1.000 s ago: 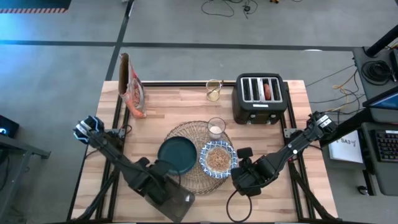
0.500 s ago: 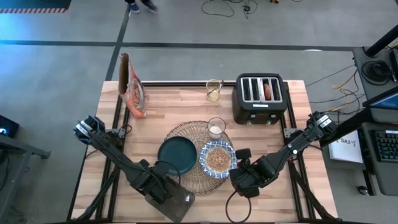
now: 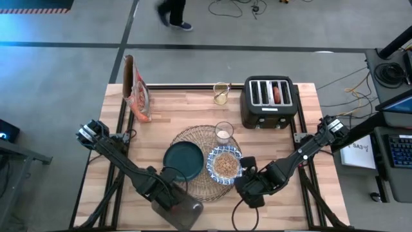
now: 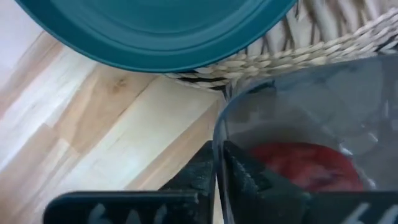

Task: Arrange a breakfast setting
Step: Move the black bin to the bottom right of the table

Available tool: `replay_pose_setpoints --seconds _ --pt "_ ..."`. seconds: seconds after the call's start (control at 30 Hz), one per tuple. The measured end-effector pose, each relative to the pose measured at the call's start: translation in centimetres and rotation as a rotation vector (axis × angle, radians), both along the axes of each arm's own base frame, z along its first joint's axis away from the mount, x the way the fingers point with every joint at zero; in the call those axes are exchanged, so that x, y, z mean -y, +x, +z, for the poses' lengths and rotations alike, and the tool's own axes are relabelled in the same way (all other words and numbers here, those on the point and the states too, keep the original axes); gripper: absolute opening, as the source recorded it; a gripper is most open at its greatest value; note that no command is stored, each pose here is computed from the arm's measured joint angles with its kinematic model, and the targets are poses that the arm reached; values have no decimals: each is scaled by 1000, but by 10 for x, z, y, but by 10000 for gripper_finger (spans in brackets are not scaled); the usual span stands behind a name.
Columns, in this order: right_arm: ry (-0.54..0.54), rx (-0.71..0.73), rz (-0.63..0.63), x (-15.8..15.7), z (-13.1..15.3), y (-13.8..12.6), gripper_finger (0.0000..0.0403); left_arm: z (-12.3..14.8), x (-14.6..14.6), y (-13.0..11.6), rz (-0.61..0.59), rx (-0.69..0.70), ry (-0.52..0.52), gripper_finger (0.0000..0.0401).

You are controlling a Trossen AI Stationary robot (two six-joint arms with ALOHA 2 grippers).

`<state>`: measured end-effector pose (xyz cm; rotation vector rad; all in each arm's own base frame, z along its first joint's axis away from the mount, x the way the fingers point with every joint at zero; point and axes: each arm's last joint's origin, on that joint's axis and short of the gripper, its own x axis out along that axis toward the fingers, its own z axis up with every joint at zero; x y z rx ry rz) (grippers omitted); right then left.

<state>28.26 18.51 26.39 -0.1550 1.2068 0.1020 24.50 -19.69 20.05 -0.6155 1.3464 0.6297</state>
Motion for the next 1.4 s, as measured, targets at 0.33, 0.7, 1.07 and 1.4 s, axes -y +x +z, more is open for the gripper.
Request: replay_pose_setpoints --seconds 0.33,0.7,1.07,1.4 --pt "32 47 0 -3 2 4 95 8 2 5 -15 26 -15 0" --pt "39 58 1 -4 2 5 95 15 2 9 -77 53 3 0" --pt "135 172 -32 -11 8 15 95 38 -5 23 -186 78 25 0" --pt "295 90 -126 -12 8 15 95 55 -32 45 -261 109 79 0"
